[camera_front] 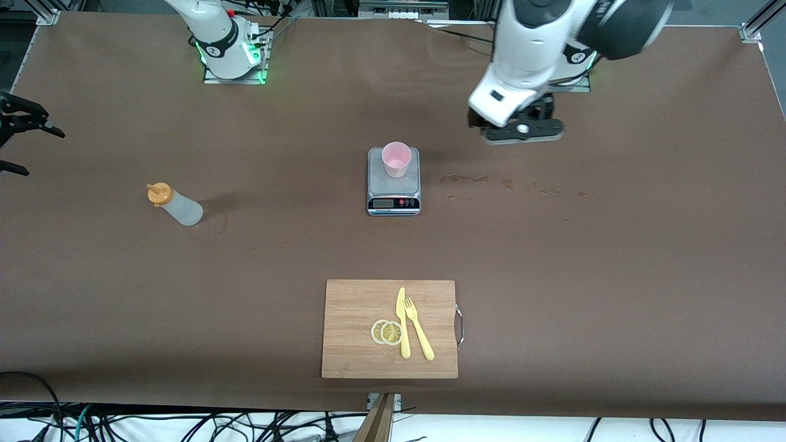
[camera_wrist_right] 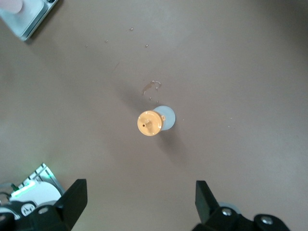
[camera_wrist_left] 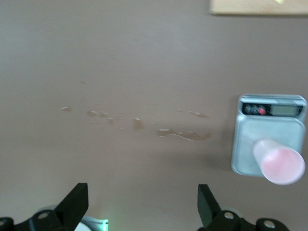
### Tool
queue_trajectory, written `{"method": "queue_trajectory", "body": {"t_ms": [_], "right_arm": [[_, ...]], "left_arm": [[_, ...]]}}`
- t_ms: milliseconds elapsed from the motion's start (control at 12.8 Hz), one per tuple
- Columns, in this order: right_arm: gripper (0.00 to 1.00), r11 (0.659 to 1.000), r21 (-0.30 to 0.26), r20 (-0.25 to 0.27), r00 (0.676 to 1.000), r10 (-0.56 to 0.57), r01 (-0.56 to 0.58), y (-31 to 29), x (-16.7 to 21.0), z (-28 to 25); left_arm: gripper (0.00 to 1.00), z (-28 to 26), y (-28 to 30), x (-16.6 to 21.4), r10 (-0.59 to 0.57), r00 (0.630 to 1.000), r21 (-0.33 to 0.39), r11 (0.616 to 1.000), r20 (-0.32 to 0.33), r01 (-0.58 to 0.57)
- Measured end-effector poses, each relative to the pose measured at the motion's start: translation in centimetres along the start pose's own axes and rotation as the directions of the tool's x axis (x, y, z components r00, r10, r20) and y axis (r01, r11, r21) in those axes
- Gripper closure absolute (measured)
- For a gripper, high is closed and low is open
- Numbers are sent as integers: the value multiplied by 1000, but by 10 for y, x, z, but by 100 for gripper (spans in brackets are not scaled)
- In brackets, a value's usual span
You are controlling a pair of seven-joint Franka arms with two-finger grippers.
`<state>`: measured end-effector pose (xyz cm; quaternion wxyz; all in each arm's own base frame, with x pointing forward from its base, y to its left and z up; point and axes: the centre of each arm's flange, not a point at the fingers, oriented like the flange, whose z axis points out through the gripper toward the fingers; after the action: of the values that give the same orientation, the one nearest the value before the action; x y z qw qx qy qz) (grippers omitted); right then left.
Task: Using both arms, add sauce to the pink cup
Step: 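Release the cup and raise the left gripper back toward rest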
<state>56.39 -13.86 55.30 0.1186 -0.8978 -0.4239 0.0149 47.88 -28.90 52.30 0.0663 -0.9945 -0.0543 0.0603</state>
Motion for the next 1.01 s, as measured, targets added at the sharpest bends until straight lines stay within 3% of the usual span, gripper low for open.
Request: {"method": "queue_trajectory", "body": {"t_ms": [311, 467, 778, 1012], "right_arm": [[0, 975, 143, -151, 978, -146, 168, 42, -43, 63], [0, 950, 176, -235, 948, -214, 258, 60, -65, 98], [0, 884, 164, -407, 847, -343, 437, 87, -90, 155], [0, 838, 125, -524, 752, -399, 532, 103, -98, 202]], "left_arm": [[0, -20, -79, 39, 47, 999, -32, 998, -1, -47], [0, -22, -132, 58, 115, 993, -84, 990, 22, -112], [0, -12, -233, 88, 229, 973, -123, 966, 17, -226], [0, -17, -267, 97, 226, 974, -52, 973, -15, -226]]}}
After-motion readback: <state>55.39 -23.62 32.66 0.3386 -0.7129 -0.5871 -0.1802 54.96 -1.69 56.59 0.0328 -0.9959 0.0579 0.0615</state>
